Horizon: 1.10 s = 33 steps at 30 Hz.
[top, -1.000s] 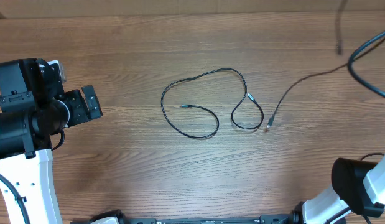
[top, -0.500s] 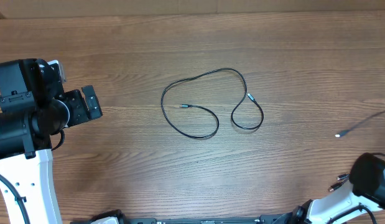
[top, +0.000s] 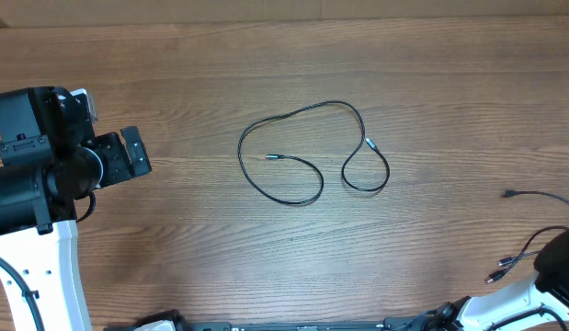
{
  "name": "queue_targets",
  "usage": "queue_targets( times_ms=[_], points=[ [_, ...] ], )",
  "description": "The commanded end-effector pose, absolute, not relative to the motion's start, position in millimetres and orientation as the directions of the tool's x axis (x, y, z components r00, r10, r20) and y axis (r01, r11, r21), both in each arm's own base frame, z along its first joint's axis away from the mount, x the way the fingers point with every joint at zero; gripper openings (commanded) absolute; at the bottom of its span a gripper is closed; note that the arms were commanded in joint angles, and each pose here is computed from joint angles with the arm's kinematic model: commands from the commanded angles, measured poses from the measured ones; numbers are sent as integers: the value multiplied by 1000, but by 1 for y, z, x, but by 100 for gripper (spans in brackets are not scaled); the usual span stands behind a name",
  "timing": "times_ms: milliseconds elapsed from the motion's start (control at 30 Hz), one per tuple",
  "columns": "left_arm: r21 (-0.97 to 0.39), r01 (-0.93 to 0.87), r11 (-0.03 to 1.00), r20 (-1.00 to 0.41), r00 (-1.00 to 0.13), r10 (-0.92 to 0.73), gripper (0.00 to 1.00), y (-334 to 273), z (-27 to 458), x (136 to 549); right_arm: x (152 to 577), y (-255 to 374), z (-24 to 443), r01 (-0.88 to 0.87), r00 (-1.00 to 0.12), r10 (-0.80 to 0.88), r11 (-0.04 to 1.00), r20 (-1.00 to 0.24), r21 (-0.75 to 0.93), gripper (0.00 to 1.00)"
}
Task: Untangle cables
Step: 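Pull the grasped cable rightward off the table with the right gripper, then reach the right gripper to the last black cable at center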
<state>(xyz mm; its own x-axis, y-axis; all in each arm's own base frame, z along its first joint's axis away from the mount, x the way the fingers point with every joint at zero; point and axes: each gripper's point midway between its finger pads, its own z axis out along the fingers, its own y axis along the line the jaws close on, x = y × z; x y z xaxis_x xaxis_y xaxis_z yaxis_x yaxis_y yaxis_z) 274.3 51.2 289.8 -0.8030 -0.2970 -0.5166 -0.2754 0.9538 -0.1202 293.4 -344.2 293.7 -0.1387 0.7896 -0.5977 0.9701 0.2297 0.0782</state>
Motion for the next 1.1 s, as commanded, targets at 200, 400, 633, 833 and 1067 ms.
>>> queue_targets(
  times_ms=[200, 400, 633, 833, 1067],
  points=[
    [-116, -281, 953, -535, -790, -298, 99, 53, 296, 273, 300, -340, 190, 962, -98, 912, 190, -398, 198, 4],
    [-116, -281, 953, -535, -790, -298, 100, 53, 296, 273, 306, -320, 149, 940, -173, 936, 250, -308, 231, 43],
    [-116, -281, 953, -535, -790, -298, 100, 53, 296, 273, 333, -292, 153, 832, -329, 909, 407, -255, 378, 96],
    [-116, -281, 953, -535, -790, -298, 100, 53, 296, 273, 374, -243, 185, 532, -519, 808, 560, -278, 635, 100],
    [-116, -281, 953, -535, -790, -298, 100, 53, 296, 273, 394, -182, 194, 328, -685, 656, 666, -316, 670, 100]
  ],
)
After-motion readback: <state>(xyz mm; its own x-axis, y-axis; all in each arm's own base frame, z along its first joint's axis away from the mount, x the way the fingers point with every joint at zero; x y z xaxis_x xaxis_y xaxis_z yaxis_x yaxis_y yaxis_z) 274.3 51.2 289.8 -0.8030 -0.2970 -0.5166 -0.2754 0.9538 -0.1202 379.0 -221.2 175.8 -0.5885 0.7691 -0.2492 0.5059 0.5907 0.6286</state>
